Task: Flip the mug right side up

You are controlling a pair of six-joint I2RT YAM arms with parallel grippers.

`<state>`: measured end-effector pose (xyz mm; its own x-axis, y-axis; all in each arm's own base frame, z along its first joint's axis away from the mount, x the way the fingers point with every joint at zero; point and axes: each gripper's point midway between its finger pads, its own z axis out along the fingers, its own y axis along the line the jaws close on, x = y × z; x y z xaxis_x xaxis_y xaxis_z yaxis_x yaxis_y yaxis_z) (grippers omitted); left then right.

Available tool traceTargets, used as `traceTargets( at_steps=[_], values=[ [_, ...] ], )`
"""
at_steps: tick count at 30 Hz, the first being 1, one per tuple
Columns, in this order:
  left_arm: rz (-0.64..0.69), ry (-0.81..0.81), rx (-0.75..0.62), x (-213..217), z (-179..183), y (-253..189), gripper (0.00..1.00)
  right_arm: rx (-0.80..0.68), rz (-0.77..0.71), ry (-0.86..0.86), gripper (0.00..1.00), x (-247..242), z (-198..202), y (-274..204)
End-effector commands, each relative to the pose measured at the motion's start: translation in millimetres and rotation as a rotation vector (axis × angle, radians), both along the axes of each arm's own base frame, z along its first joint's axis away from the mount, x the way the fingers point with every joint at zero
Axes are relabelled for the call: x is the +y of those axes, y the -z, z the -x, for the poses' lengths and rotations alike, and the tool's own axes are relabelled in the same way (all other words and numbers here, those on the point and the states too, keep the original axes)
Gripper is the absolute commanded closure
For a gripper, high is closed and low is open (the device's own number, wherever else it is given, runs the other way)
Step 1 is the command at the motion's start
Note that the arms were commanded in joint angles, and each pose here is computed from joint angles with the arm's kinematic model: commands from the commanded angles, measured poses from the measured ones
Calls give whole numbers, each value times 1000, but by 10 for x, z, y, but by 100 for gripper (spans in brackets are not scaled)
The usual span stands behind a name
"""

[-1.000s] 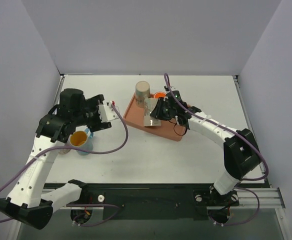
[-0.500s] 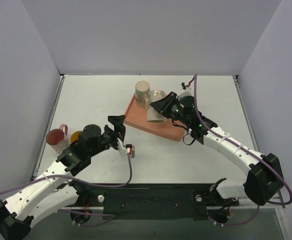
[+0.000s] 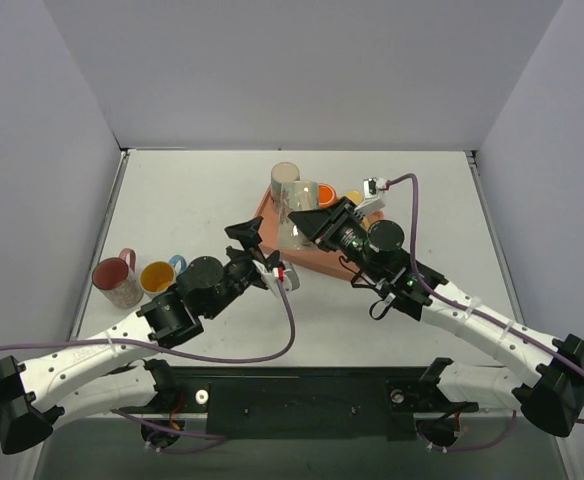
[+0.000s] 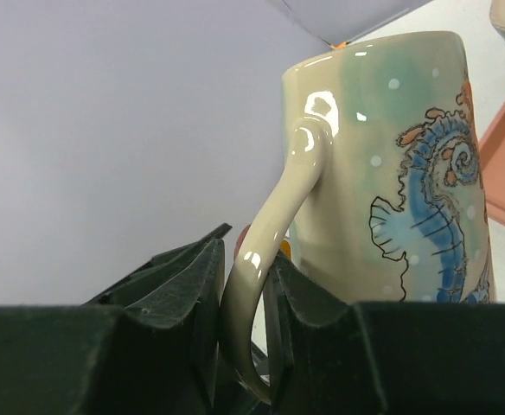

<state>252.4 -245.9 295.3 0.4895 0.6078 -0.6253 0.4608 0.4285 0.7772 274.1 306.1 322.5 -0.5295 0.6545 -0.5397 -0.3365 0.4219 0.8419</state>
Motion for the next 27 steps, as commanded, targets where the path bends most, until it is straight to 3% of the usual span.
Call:
traceTargets(
  at_steps=[1, 10, 19, 27],
  values=[
    [91, -97, -54, 88, -62, -154, 7, -203, -290, 44, 100, -189, 133, -1009],
    [82, -124, -88, 125, -95, -191, 6, -179, -373, -5, 100, -43, 223, -1054],
    [63, -211, -142, 173, -214, -246, 12, -123, -516, -44, 100, 82, 209, -1035],
    [195, -2, -16, 167, 212, -219, 7, -157, -480, 25, 100, -72, 117, -1098]
  ],
)
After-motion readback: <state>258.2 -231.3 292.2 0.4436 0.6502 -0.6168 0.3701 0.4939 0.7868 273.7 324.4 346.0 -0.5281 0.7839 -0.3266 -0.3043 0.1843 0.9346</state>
